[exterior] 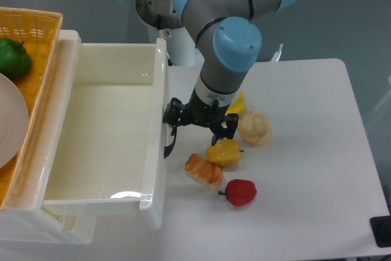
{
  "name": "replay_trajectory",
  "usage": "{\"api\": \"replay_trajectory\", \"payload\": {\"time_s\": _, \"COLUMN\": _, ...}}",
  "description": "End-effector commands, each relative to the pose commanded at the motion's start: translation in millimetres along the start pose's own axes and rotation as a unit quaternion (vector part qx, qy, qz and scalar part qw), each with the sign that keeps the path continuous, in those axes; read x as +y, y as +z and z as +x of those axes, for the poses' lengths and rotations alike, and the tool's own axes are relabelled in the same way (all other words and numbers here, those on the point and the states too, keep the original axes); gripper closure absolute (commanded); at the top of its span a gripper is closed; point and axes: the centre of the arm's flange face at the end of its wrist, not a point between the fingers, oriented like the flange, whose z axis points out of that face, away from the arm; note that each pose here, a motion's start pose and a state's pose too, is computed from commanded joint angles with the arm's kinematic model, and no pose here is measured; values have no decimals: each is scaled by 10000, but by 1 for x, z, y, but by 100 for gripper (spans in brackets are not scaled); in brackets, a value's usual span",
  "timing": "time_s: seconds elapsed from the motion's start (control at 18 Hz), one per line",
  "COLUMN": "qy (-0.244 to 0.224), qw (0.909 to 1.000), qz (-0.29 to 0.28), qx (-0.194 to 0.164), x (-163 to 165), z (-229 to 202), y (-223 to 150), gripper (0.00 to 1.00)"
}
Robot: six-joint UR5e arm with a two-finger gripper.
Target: Slide open the top white drawer
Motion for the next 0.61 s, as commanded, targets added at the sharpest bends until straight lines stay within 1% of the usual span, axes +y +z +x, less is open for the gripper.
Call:
{"api": "replay_trajectory", "payload": {"time_s": 0.22, "qy": -76, "qw": 9999, "qz": 1, "qx": 92, "x": 1, "z": 3, "y": -1, "gripper": 0}}
{"api": "replay_trajectory", "payload": {"time_s": 0.44, "qy": -418, "qw": 9975, "qz": 349, "qx": 448, "x": -1, "z": 2, "y": -13, "gripper": 0}}
{"api": "replay_trajectory", "payload": {"time_s": 0.61, "qy": -550, "qw": 9949, "qz": 498, "qx": 681, "x": -1, "z": 0, "y": -15, "gripper": 0}}
